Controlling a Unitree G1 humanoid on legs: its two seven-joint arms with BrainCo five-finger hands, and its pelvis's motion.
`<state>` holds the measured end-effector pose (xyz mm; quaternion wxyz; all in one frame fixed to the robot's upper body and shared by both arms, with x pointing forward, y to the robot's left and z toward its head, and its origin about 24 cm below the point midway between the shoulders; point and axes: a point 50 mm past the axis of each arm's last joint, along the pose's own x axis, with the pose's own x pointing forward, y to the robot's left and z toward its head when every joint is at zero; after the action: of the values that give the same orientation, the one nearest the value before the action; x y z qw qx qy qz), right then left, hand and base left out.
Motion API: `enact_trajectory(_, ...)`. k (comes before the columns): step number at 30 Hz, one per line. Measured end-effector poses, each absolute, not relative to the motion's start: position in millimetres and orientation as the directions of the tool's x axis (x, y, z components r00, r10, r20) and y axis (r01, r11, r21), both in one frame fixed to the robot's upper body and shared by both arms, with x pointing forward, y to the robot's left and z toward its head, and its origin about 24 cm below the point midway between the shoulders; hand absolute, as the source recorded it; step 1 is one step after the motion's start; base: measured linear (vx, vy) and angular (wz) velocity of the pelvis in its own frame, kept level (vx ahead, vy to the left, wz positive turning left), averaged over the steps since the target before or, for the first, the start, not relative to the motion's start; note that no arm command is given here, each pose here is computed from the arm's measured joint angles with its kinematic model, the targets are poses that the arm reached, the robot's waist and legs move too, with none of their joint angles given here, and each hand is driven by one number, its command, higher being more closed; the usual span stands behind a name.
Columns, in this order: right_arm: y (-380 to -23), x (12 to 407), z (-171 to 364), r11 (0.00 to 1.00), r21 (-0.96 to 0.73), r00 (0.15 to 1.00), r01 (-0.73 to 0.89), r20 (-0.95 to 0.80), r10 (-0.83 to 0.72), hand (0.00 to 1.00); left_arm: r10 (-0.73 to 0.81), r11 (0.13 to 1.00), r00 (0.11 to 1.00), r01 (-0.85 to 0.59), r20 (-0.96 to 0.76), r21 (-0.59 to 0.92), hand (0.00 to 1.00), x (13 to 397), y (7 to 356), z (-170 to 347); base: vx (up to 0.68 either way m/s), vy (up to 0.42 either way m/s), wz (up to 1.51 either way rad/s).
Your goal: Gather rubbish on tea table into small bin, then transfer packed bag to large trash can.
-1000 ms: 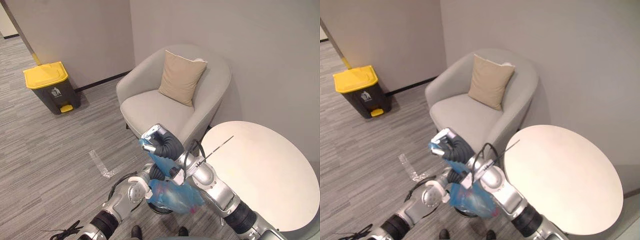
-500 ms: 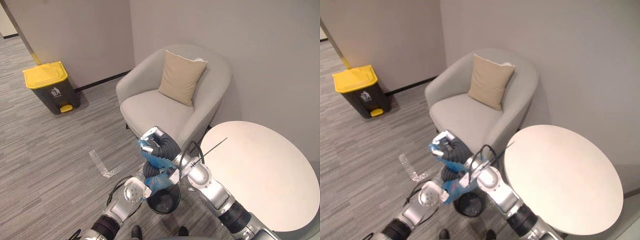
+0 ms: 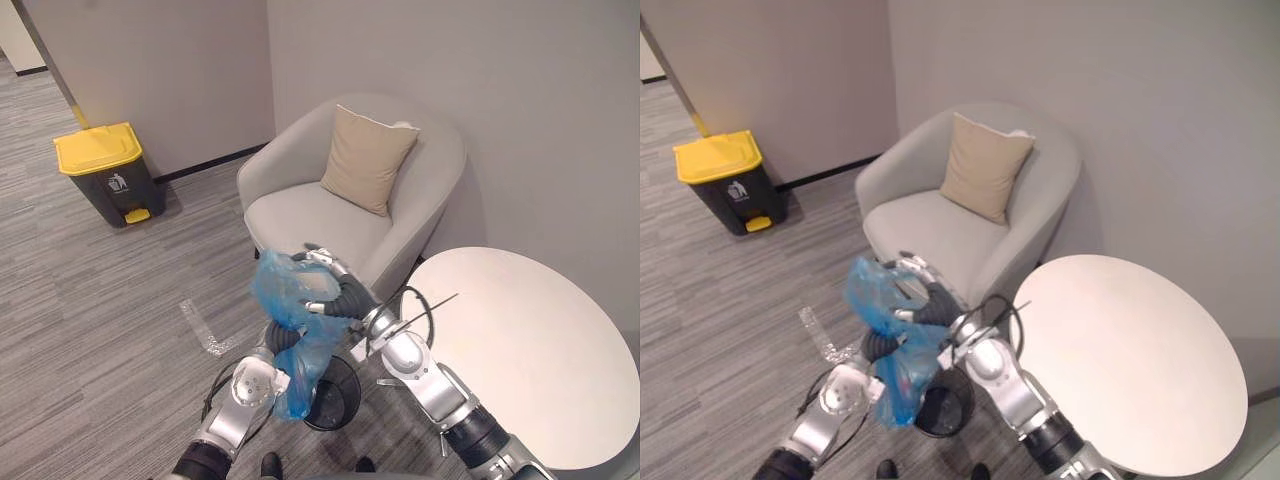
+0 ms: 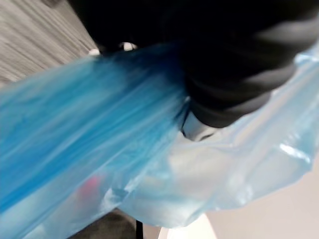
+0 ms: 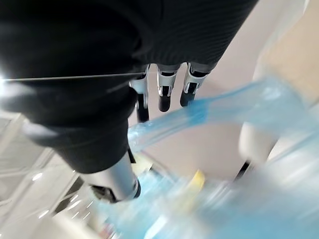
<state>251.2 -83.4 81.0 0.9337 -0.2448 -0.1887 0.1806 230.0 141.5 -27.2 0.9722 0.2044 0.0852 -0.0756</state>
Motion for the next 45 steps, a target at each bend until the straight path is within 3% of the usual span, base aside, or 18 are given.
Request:
enact_trajectory(6,-126.1,236.5,52.1,0.908,-0.412,0.97,-0.077,0.18,0.164,0.0,0.021,0.961,0.965,0.053,-0.263,0.271,1.0,212.9,162.4,-40.7,0.0,0.001,0.01)
enact_trajectory(9,-139.5,234.5,14.5,0.943,-0.323,0.996,-0.081,0.005,0.087,0.0,0.075,0.973,0.948,-0.001,-0.311,0.231,1.0,204.1,172.5,-50.3,-0.01,0.008,0.07)
enact_trajectory(13,-155.8,216.6,-49.7,0.97,-0.212,0.946,-0.116,-0.321,0.044,0.0,0.15,0.976,0.894,-0.067,-0.423,0.206,1.0,188.1,191.8,-72.8,0.0,0.007,0.09)
enact_trajectory(19,-178.4,181.3,-104.1,0.985,-0.162,0.802,-0.059,-0.595,-0.05,0.0,0.2,0.977,0.771,-0.111,-0.605,0.182,1.0,153.9,206.8,-107.6,0.06,0.0,0.08)
enact_trajectory(29,-188.3,161.4,-127.6,0.983,-0.185,0.693,-0.021,-0.711,-0.119,0.0,0.232,0.972,0.61,-0.163,-0.758,0.167,1.0,111.8,207.5,-139.3,0.02,0.001,-0.06)
enact_trajectory(35,-180.8,181.3,-119.2,0.981,-0.193,0.729,-0.002,-0.672,-0.131,0.0,0.23,0.97,0.644,-0.214,-0.73,0.117,1.0,127.8,201.5,-134.1,-0.13,0.034,-0.24)
enact_trajectory(39,-172.0,172.1,-121.2,0.985,-0.172,0.722,0.013,-0.68,-0.128,0.0,0.23,0.969,0.68,-0.223,-0.696,0.102,1.0,136.1,197.5,-127.4,-0.09,-0.027,0.46)
enact_trajectory(45,-175.5,195.4,-102.5,0.978,-0.206,0.795,0.038,-0.587,-0.155,0.0,0.21,0.968,0.712,-0.249,-0.67,0.039,1.0,144.4,178.7,-121.8,-0.2,-0.163,0.32)
